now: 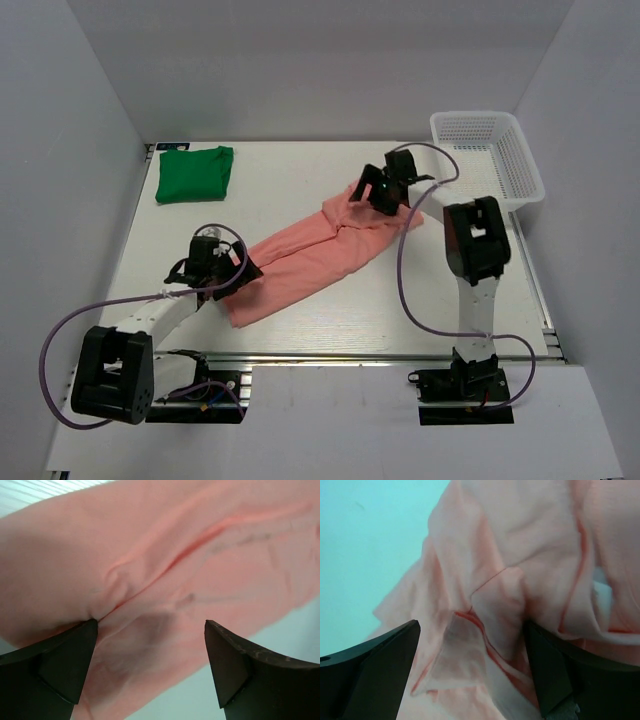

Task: Fold and stack the t-shirts
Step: Rotate the tshirt 90 degrees

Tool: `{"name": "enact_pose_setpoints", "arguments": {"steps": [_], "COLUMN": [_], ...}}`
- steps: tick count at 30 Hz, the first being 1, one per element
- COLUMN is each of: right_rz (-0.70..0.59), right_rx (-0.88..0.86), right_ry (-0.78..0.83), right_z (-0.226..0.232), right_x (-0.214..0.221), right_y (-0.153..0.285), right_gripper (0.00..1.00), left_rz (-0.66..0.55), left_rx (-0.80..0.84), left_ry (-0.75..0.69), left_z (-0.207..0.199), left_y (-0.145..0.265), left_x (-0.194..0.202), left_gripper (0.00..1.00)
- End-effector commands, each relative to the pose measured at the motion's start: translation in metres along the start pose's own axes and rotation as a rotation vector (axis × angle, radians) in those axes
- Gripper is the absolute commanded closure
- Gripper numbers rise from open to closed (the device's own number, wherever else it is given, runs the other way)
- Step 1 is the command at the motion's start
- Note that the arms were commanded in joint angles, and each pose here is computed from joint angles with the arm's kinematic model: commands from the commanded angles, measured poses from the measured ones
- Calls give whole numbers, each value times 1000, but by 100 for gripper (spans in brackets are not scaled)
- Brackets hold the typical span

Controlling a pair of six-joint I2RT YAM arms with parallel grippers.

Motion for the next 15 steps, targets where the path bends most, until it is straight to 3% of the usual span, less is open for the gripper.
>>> {"name": "enact_pose_setpoints", "arguments": {"steps": [1,6,12,15], "right_rz": [137,146,173,132], "right_rx": [-141,-288,-318,-333], "right_ry": [40,104,200,218], "right_z": [22,43,58,70], "right_x": [-11,-16,-8,-18], "right_y": [-26,-60,-100,-110], "right_gripper": [10,10,10,10], "left_rz": [465,596,822,858], "left_rx": [1,100,170,221], "left_ry": [64,-61,-285,-372], "left_z": [15,5,-25,-47], "left_y": [14,17,18,18], "left_x": [82,107,134,142], "left_gripper": [0,0,0,0]}}
Point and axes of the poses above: each gripper's point midway between its finger pads, its own y axis back along the fingers, its own z axis along the line the jaws close on, x = y × z, the point moved 9 cm from there along y, back along the fingers, and after that the axes turned 5 degrees about -y, right-handed, at the moved point
